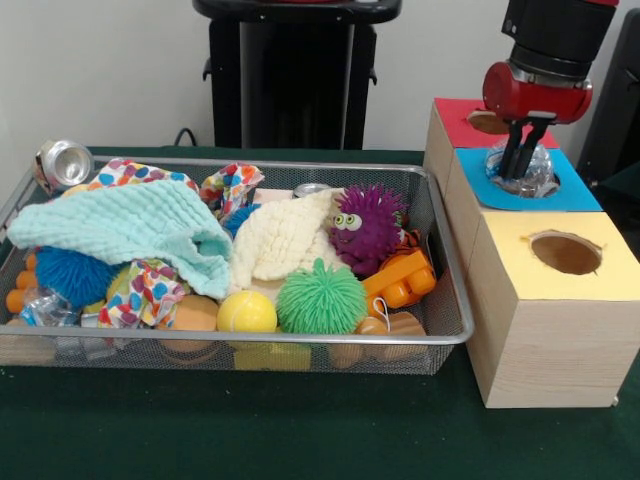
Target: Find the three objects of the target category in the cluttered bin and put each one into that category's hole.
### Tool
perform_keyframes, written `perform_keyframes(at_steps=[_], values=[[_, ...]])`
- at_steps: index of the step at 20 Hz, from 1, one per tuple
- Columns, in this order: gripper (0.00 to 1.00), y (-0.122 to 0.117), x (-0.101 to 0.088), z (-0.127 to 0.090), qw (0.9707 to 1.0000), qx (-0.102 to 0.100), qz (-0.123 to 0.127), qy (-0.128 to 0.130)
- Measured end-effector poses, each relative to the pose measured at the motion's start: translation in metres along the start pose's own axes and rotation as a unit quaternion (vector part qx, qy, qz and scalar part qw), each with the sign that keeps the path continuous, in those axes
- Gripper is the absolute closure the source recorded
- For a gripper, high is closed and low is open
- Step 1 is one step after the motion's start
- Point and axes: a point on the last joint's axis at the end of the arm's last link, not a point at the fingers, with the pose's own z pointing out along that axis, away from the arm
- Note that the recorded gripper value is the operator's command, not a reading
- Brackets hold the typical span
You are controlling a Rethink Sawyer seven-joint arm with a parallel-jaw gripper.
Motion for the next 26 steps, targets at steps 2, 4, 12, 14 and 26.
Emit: perform_keyframes(at_steps=[2, 4, 12, 14, 26], values=[[1.00, 0.000, 0.000, 0.001, 1.0000, 0.000, 0.000, 0.000], [1.00, 0.000, -0.002, 0.002, 1.0000, 0.003, -0.002, -0.001], [1.00, 0.001, -0.014, 0.033, 0.9994, 0.018, -0.012, -0.028], [1.00, 0.004, -0.013, 0.050, 0.9990, 0.022, -0.017, -0.036], [1.00, 0.001, -0.013, 0.074, 0.9961, 0.038, -0.039, -0.069]])
